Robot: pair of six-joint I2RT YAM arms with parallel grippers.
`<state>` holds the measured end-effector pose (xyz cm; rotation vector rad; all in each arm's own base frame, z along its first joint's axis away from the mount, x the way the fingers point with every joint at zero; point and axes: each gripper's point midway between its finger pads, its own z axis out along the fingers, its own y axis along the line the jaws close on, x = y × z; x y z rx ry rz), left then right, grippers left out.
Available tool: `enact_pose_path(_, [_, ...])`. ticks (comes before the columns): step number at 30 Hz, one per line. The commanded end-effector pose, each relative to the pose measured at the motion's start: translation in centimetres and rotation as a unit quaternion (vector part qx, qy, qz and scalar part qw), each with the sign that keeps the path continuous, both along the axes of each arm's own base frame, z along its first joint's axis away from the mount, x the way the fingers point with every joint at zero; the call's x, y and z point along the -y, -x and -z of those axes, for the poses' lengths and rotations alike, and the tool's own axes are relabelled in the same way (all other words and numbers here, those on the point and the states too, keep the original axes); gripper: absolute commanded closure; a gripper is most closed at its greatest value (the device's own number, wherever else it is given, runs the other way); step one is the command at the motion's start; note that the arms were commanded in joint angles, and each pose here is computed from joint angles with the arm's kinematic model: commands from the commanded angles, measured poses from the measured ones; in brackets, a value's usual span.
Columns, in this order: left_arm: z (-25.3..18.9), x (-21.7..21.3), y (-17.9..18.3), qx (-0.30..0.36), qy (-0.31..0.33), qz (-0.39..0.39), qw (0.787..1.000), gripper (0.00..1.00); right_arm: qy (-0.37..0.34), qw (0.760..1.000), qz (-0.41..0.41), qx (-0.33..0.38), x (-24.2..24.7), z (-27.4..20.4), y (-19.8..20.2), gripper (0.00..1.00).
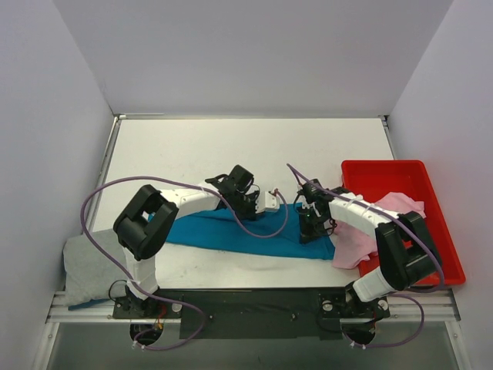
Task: Fold and stack the t-shirts
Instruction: Fold the other side of the tshirt into a rectangle
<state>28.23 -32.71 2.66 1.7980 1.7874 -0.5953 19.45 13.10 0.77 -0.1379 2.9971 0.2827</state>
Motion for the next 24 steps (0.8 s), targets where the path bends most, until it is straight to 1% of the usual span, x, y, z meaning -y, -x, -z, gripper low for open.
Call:
enact_pose_path(1, [-0.7, 0.3, 2.4, -0.004, 0.008, 0.097, 0.995, 1.00, -0.008, 1.000, 0.011, -0.014, 0.0, 0.2, 0.7, 1.00])
enact_pose_path(3, [-0.8, -0.1, 3.4, -0.012, 0.003, 0.123, 0.992, 1.00, -0.011, 1.000, 0.011, -0.010, 0.0, -0.1, 0.7, 1.00])
enact_pose_path(5, [-0.9, -0.4, 4.2, -0.017, 0.002, 0.147, 0.989, 1.00, -0.011, 1.000, 0.012, -0.007, 0.1, -0.6, 1.0, 0.91])
enact_pose_path(6, [-1.0, -0.4, 4.4, -0.018, 0.004, 0.155, 0.988, 1.00, -0.007, 1.000, 0.013, -0.003, 0.4, -1.1, 1.1, 0.74])
enact_pose_path(8, [-0.9, -0.8, 4.9, -0.014, -0.001, 0.175, 0.984, 1.00, -0.002, 1.000, 0.013, 0.005, 0.9, -2.1, 1.5, 0.62])
enact_pose_path(11, [-0.7, -1.3, 4.1, 0.016, -0.022, 0.186, 0.982, 0.99, 0.002, 0.999, 0.021, 0.027, 1.5, -3.6, 1.5, 0.59])
enact_pose_path(12, [-0.9, -1.3, 3.8, 0.023, -0.025, 0.184, 0.982, 0.97, 0.001, 0.999, 0.024, 0.042, 1.8, -4.4, 1.2, 0.58])
enact_pose_path(14, [-1.4, -1.3, 2.7, 0.041, -0.036, 0.174, 0.983, 0.89, -0.005, 0.997, 0.047, 0.059, 2.4, -5.3, 0.0, 0.57])
enact_pose_path(15, [-1.7, -1.5, 2.0, 0.044, -0.045, 0.155, 0.986, 0.83, -0.005, 0.996, 0.067, 0.065, 3.2, -5.6, -0.8, 0.56])
enact_pose_path(16, [-2.9, -1.2, 1.3, 0.049, -0.043, 0.143, 0.988, 0.80, -0.005, 0.994, 0.078, 0.073, 3.5, -6.2, -1.9, 0.56])
enact_pose_path(17, [-3.4, -1.5, 0.7, 0.040, -0.043, 0.121, 0.991, 0.76, 0.002, 0.992, 0.094, 0.078, 4.7, -6.4, -2.8, 0.56])
enact_pose_path(19, [-6.0, -1.8, -0.9, 0.036, -0.033, 0.087, 0.995, 0.71, 0.018, 0.990, 0.097, 0.096, 5.7, -7.4, -5.3, 0.55])
enact_pose_path(20, [-6.3, -2.6, -1.0, 0.026, -0.038, 0.077, 0.996, 0.69, 0.031, 0.990, 0.092, 0.098, 5.9, -7.5, -6.9, 0.55])
enact_pose_path(24, [-6.9, -8.0, -4.5, 0.013, -0.052, -0.010, 0.999, 0.65, 0.055, 0.991, 0.083, 0.085, 6.6, -6.7, -10.5, 0.53])
